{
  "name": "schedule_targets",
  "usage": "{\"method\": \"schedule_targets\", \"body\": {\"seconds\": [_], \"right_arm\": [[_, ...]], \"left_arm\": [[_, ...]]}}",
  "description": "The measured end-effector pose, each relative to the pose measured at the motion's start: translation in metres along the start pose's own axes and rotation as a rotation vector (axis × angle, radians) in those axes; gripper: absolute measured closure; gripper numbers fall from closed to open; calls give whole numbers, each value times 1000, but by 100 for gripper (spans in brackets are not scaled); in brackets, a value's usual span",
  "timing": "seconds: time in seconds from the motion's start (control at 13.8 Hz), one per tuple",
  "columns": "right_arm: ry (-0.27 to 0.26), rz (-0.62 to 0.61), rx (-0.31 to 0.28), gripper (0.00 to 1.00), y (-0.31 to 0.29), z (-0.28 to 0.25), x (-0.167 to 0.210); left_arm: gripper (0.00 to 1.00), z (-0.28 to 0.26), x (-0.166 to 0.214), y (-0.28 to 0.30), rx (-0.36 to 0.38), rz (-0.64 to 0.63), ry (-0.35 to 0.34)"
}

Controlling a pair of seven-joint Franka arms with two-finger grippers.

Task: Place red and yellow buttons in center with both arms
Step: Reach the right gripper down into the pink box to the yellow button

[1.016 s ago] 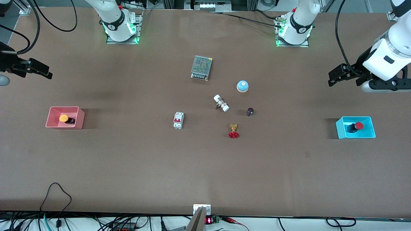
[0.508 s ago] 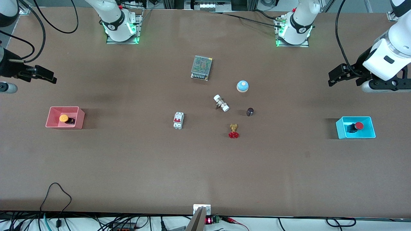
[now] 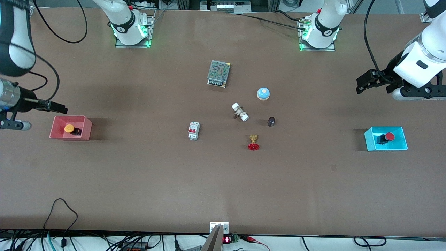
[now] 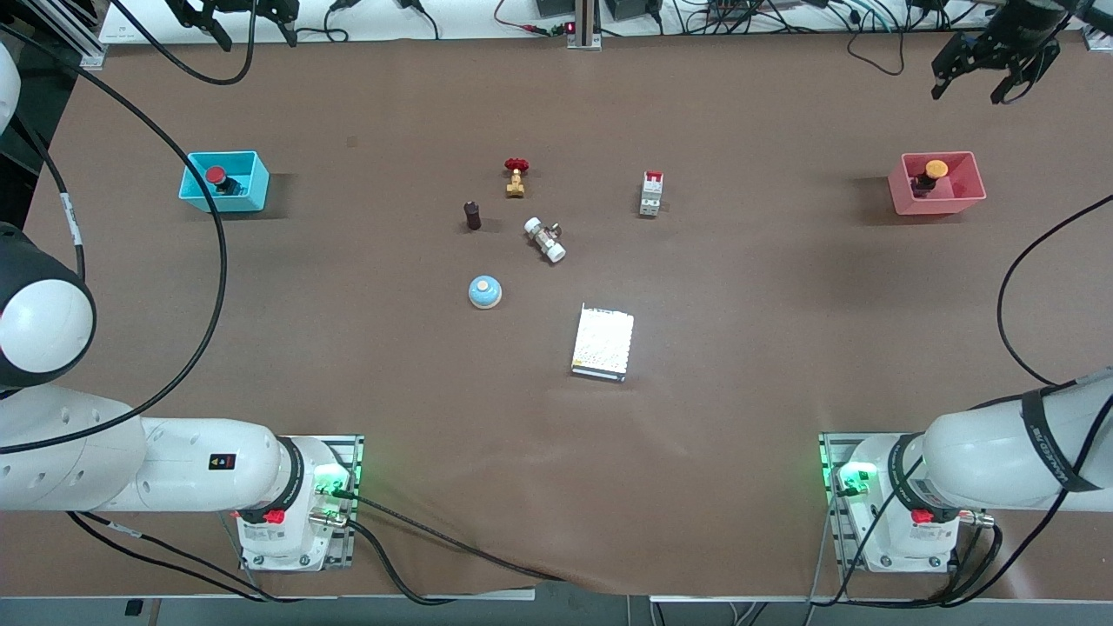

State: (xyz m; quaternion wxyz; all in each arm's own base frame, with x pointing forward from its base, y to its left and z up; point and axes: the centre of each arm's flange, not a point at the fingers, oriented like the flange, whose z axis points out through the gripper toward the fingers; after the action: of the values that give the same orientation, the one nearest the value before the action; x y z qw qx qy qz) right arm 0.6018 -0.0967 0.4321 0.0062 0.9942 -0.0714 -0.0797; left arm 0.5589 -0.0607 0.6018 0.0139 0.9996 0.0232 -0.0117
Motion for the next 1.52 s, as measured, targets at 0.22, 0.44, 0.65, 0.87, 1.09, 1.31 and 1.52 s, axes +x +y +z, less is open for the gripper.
{"method": "schedule_targets", "body": {"seconds": [0.22, 0.44, 0.65, 0.87, 1.09, 1.31, 1.52], "right_arm": [[3, 4, -28, 0, 8, 35, 20], [5, 10, -38, 0, 16, 74, 37], [-8, 6, -44, 0, 27, 112, 50], [-9, -13, -81, 0, 34, 134, 57], [-20, -21, -95, 0, 45, 155, 61], [-30, -28, -97, 0, 54, 170, 62], [-37, -41, -110, 0, 55, 174, 63]], "left_arm": [[0, 0, 0, 0, 0, 0, 0], [0, 0, 0, 0, 0, 0, 0], [0, 0, 0, 0, 0, 0, 0], [0, 1, 0, 0, 0, -1, -1], [0, 6, 4, -7, 0, -13, -11], [0, 18, 13, -24, 0, -43, -31], [0, 38, 35, -62, -6, -109, -58]]}}
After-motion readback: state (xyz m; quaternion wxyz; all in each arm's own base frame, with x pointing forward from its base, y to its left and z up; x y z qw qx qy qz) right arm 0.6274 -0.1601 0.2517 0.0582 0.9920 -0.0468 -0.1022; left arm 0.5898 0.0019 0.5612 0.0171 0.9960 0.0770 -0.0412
